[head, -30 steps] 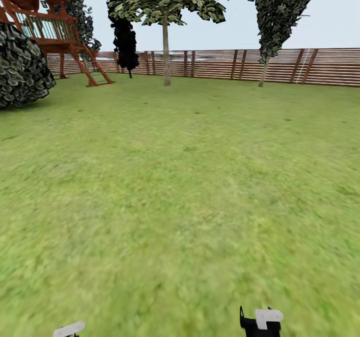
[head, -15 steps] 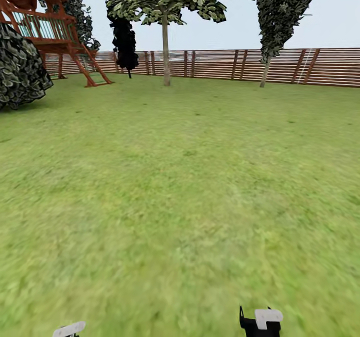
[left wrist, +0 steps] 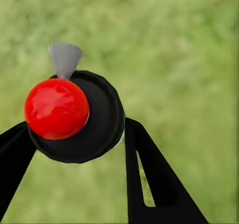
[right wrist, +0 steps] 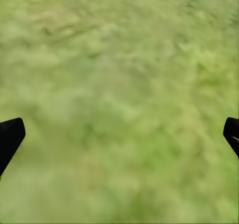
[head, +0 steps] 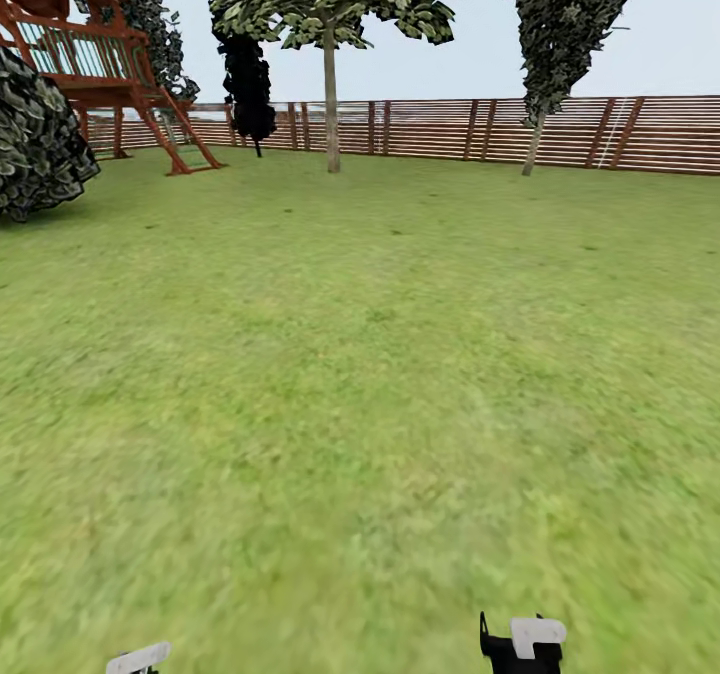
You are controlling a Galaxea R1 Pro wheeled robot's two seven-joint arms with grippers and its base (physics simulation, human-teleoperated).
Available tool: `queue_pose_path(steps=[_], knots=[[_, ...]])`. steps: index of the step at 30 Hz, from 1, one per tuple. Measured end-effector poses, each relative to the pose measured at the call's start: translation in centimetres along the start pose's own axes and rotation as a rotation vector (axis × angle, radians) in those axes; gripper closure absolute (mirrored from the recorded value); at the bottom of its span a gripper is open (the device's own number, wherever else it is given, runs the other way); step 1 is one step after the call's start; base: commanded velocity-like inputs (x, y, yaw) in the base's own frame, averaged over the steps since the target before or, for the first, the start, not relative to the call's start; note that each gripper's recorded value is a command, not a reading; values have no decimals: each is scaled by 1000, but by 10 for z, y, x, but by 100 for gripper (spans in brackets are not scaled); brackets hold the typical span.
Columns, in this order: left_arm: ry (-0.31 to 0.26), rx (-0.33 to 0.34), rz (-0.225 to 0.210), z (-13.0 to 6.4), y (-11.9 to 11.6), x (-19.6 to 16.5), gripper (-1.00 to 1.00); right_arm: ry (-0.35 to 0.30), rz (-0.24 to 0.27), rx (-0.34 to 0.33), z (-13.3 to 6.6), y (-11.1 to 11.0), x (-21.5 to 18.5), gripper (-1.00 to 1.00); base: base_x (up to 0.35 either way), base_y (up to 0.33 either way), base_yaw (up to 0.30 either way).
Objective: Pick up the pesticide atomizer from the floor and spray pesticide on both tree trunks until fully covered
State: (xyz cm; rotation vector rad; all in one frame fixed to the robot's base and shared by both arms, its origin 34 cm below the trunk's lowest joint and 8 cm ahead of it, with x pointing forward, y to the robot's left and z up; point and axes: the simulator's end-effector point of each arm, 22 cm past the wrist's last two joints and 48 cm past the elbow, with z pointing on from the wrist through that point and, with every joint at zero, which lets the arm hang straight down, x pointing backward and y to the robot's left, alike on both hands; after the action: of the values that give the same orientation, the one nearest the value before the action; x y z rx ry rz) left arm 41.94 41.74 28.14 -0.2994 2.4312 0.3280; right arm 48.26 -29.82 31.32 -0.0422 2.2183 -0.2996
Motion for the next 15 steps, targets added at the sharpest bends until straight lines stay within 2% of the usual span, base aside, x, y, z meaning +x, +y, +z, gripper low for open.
queue_pose_path(steps=[15], knots=[[1,0,-1,0,0,0,100,0,0,3,0,-1,0,-100,338,0,0]])
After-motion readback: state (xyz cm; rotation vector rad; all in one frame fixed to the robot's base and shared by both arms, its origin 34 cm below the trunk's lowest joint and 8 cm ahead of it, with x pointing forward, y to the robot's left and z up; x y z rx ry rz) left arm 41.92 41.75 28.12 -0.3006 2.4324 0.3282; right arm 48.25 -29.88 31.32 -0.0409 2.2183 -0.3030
